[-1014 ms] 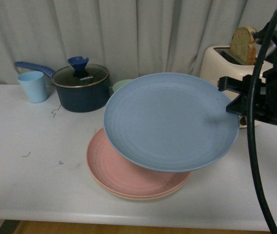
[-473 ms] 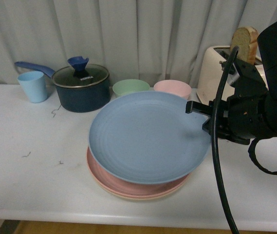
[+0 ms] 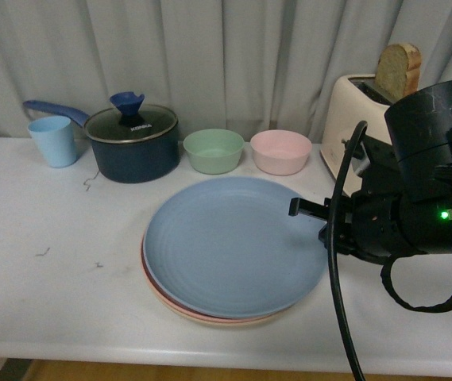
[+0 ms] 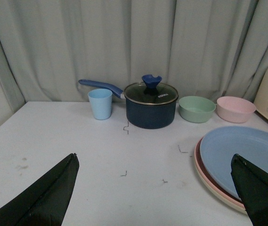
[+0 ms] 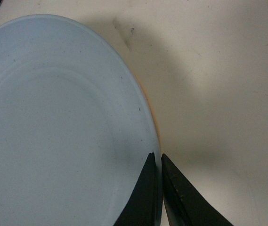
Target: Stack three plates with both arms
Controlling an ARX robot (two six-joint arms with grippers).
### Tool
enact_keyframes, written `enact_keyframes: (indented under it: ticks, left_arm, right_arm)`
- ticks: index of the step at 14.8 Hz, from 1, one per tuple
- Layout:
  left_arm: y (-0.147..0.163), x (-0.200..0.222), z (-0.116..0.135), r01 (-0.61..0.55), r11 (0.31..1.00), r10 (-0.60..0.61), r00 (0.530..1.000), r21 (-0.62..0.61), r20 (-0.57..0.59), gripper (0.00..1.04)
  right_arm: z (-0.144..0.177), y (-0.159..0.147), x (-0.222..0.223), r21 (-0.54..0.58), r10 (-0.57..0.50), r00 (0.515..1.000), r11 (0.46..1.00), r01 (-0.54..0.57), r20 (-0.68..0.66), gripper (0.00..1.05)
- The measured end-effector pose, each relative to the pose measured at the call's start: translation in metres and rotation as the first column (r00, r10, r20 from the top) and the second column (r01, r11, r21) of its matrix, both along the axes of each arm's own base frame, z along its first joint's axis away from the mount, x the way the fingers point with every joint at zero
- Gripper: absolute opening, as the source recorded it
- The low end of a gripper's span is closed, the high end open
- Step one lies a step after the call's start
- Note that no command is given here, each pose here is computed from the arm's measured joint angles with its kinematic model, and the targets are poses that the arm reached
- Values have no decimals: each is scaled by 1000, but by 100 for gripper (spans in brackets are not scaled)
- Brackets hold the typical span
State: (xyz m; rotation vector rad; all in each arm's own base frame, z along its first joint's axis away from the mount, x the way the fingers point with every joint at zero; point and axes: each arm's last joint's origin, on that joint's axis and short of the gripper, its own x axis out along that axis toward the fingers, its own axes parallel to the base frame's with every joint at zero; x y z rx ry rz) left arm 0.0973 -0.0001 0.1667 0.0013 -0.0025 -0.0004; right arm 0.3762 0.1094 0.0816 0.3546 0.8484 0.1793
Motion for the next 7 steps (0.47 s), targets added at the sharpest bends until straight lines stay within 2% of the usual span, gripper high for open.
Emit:
enact_keyframes:
  ticks: [2,5,7]
  left_arm:
    - [0,0,0,0,1000,0,1000,0,0,98]
    - [0,0,0,0,1000,0,1000,0,0,98]
    - [0,0,0,0,1000,0,1000,0,0,98]
  right_arm:
    - [0,3,1,11,1,1000,1000,-2,25,28]
    - [5,-2,-7,25,-10,999,1000,9,54,51]
    - [17,-6,-14,30,-22,996,999,19,89,73]
